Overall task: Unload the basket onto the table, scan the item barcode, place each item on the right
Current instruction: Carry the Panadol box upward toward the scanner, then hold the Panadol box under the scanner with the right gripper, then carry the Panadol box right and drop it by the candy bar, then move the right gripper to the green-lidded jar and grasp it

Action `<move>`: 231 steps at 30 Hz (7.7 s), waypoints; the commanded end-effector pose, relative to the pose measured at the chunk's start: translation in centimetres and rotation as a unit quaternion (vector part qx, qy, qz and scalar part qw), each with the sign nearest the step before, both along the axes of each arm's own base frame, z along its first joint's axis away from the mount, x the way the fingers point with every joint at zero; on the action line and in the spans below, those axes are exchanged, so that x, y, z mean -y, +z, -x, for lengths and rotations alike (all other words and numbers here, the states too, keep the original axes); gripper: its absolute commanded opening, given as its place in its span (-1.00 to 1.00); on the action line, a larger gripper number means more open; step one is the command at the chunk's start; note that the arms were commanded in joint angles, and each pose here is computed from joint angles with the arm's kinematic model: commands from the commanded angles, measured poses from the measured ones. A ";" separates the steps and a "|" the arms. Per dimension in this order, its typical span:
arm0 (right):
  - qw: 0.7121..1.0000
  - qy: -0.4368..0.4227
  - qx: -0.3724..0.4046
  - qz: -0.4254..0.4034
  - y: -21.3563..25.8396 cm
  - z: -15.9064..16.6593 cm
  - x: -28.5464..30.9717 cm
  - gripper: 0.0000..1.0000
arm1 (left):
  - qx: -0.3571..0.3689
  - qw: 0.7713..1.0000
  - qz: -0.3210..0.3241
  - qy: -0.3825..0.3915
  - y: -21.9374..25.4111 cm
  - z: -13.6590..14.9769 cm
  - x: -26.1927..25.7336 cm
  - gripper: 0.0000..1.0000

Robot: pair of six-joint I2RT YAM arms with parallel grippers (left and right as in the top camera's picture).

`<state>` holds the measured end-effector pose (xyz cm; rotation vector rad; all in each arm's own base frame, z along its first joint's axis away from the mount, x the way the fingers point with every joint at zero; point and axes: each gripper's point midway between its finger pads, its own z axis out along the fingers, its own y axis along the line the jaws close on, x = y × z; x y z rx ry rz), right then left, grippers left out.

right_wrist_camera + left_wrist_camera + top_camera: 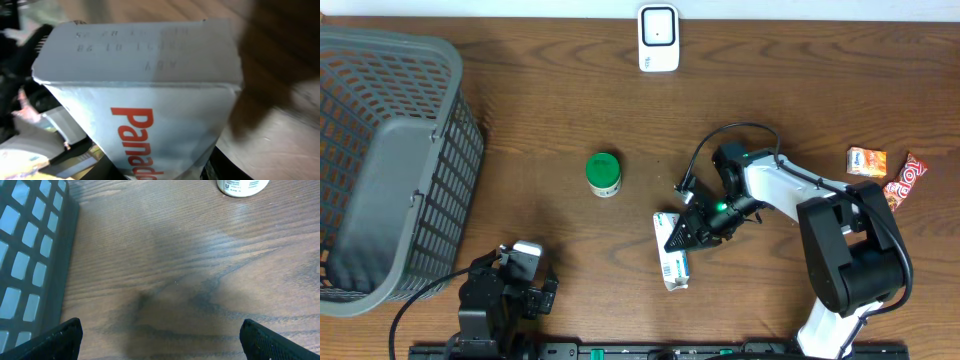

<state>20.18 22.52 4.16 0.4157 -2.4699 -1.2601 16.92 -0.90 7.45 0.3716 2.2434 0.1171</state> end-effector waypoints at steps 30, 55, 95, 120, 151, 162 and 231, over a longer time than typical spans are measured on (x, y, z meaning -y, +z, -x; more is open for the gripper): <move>0.983 -0.171 -0.039 -0.063 2.7 -7.5 -1.3 -0.66 | -0.029 1.000 0.000 -0.001 -1.4 0.8 0.0 0.97; 0.899 -0.356 0.250 -0.053 12.6 -27.1 0.2 -0.76 | -0.029 1.000 0.000 -0.001 -1.4 0.8 0.0 0.97; 0.476 -0.027 0.739 0.476 13.5 -42.6 3.5 -0.98 | -0.029 1.000 0.000 -0.001 -1.4 0.8 0.0 0.97; 0.283 0.229 0.745 0.559 5.5 -44.6 -2.7 -0.98 | -0.029 1.000 0.000 -0.001 -1.4 0.8 0.0 0.97; 0.413 0.103 0.560 0.711 20.0 -37.4 15.0 -0.98 | -0.029 1.000 0.000 -0.001 -1.4 0.8 0.0 0.97; 0.707 -0.169 0.275 0.629 12.1 -24.6 36.3 -0.98 | -0.029 1.000 0.000 -0.001 -1.4 0.8 0.0 0.97; 0.896 -0.243 0.225 0.297 7.1 -16.8 -13.5 0.98 | -0.029 1.000 0.000 -0.001 -1.4 0.8 0.0 0.97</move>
